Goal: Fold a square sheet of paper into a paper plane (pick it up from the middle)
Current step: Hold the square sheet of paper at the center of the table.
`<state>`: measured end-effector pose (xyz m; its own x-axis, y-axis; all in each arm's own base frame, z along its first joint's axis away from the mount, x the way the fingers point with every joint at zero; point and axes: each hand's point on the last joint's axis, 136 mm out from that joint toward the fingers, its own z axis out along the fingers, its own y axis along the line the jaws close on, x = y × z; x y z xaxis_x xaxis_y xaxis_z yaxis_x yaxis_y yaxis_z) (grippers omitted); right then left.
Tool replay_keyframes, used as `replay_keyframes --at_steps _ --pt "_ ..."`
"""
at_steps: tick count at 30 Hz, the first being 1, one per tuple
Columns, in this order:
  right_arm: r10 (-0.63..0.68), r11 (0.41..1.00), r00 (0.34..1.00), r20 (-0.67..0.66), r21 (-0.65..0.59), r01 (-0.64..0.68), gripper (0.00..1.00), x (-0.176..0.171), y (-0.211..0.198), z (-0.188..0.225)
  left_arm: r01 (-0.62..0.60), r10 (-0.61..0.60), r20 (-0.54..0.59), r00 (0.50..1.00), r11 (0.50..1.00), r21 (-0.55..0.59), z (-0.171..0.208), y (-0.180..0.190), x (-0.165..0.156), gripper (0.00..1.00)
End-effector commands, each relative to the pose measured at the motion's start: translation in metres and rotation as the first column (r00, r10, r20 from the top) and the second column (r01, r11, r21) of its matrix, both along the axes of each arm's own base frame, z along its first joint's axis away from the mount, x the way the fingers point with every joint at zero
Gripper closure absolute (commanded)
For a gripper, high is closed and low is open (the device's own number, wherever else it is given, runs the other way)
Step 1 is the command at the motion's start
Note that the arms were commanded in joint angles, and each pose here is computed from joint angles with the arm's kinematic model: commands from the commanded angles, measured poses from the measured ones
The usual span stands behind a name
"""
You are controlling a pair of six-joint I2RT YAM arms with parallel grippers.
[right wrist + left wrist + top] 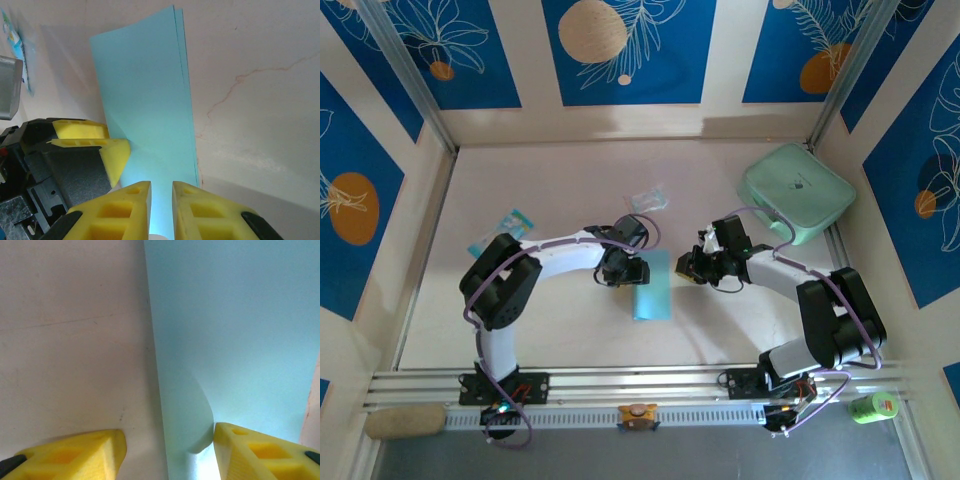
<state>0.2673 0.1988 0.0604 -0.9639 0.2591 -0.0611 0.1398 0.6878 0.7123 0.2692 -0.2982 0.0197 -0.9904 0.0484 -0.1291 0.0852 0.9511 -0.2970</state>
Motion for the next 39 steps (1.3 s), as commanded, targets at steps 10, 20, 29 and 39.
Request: replay_keyframes --at_steps 10,20,29,39 --pt "0.002 1.0 1.0 -0.017 -0.002 -0.002 0.82 -0.005 0.001 0.0 -0.03 0.031 -0.01 0.999 0.99 0.138 -0.04 0.029 -0.004 0.49" --pt "0.005 1.0 1.0 -0.019 0.001 -0.005 0.82 -0.005 0.001 0.0 0.03 -0.03 -0.001 1.0 0.995 0.096 -0.037 0.019 -0.002 0.44" --pt "0.007 1.0 1.0 -0.021 0.002 -0.007 0.82 -0.005 0.002 -0.001 0.047 -0.047 -0.007 0.999 0.991 0.125 -0.042 0.019 0.001 0.42" --pt "0.015 1.0 1.0 -0.022 0.01 -0.015 0.82 -0.005 0.004 -0.001 0.046 -0.046 -0.004 0.999 0.988 0.146 -0.042 0.023 0.001 0.42"
